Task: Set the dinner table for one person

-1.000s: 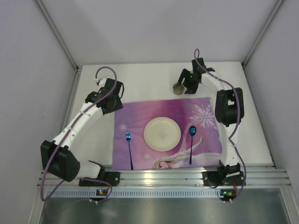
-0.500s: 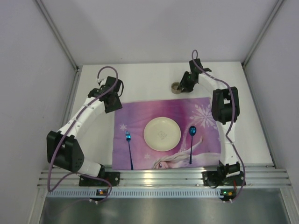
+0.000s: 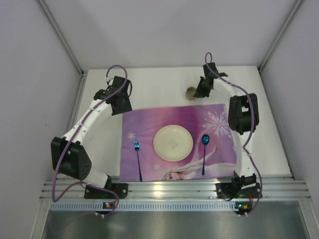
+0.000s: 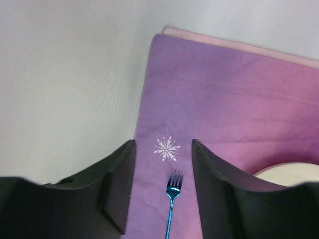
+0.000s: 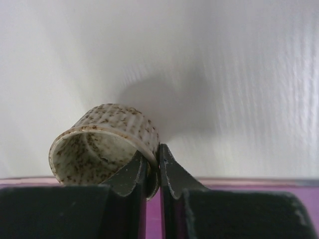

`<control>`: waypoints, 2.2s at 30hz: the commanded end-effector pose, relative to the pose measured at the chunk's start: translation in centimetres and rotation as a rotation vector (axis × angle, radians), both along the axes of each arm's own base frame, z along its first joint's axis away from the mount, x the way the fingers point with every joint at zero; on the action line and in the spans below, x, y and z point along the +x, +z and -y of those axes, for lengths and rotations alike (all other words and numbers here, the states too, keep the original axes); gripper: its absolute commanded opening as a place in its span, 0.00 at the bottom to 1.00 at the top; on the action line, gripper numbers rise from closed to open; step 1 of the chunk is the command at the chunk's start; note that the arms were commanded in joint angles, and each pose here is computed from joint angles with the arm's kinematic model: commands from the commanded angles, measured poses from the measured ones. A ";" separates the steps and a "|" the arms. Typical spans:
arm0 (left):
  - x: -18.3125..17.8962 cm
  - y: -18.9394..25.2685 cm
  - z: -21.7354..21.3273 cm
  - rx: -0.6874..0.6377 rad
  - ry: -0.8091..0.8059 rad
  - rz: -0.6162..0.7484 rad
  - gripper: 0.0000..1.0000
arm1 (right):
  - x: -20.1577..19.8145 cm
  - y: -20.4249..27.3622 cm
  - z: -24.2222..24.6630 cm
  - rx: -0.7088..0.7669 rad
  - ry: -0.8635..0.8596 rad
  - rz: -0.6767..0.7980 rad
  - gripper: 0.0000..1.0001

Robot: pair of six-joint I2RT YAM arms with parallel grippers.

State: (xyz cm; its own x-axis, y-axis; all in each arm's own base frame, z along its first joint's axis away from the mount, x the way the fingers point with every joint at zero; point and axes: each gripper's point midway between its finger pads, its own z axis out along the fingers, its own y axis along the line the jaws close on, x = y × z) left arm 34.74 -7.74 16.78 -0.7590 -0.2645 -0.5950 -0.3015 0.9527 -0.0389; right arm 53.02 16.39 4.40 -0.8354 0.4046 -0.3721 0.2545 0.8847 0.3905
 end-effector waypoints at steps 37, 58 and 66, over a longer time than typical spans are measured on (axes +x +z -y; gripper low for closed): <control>-3.5 1.0 -6.2 0.214 0.008 0.334 0.98 | -19.5 11.8 11.2 -0.228 -0.070 0.259 1.00; 3.4 -6.8 -7.0 0.340 -0.157 0.718 0.98 | -25.8 18.6 13.9 -0.208 -0.195 0.795 1.00; 4.1 -8.3 -8.3 0.145 -0.170 0.772 0.95 | -23.6 18.5 13.8 -0.260 -0.154 0.820 1.00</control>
